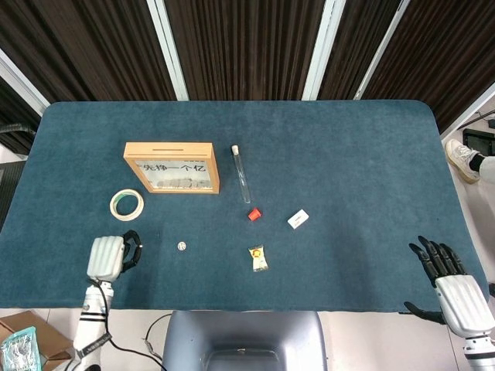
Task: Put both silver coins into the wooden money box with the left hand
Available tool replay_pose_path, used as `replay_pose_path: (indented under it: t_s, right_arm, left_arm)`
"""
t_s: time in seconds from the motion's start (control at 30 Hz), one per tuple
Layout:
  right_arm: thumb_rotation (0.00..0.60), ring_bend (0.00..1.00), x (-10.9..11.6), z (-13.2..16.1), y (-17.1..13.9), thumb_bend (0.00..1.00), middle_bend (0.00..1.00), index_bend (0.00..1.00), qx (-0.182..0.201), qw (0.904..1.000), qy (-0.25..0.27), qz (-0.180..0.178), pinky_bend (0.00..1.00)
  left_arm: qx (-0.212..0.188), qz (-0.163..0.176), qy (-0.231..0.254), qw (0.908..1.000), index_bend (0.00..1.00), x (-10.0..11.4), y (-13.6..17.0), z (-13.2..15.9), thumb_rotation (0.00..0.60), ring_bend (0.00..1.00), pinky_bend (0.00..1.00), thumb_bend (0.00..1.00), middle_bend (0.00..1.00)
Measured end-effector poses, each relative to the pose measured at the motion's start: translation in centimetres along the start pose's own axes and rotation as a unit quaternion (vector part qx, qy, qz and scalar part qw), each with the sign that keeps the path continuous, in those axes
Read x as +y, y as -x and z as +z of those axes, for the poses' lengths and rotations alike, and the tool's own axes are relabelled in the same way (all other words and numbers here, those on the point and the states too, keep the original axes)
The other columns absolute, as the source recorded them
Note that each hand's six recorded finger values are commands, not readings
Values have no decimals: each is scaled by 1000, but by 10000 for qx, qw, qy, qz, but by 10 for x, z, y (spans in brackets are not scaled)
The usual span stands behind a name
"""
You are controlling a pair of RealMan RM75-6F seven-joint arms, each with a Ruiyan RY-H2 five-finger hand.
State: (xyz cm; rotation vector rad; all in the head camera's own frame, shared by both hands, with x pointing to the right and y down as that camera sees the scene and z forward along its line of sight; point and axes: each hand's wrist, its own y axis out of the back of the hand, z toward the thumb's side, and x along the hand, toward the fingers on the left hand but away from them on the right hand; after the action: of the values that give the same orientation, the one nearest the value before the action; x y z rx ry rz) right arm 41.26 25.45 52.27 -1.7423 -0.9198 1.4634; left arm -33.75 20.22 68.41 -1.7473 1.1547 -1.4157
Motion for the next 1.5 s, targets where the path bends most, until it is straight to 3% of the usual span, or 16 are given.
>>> replay_pose_path:
  t_s: [0.17, 0.33, 0.63, 0.93, 1.17, 1.5]
  right_arm:
    - [600, 0, -2, -3, 6, 96, 0, 0, -85, 9999, 34, 53, 0]
    - [600, 0, -2, -8, 12, 96, 0, 0, -193, 9997, 90, 91, 0]
    - [600, 0, -4, -19, 21, 96, 0, 0, -473, 9987, 117, 157, 0]
    - [600, 0, -2, -29, 27, 96, 0, 0, -649, 9976, 180, 133, 0]
    - [600, 0, 2, -36, 28, 96, 0, 0, -742, 9969, 258, 102, 0]
    - [600, 0, 4, -37, 27, 96, 0, 0, -758, 9967, 270, 65, 0]
  left_arm:
    - [60, -15, 392, 9992, 671, 61, -26, 8, 600, 1000, 1000, 630, 1000]
    - [269, 21, 431, 9987, 673, 116, -63, 13, 600, 1000, 1000, 633, 1000]
    - [165, -53, 730, 9972, 677, 172, -118, 63, 600, 1000, 1000, 638, 1000]
    - [11, -291, 585, 9979, 678, 174, -160, 106, 600, 1000, 1000, 645, 1000]
    - [229, -489, 532, 9971, 678, 160, -190, 114, 600, 1000, 1000, 643, 1000]
    - [364, -592, 536, 9961, 679, 151, -208, 114, 600, 1000, 1000, 636, 1000]
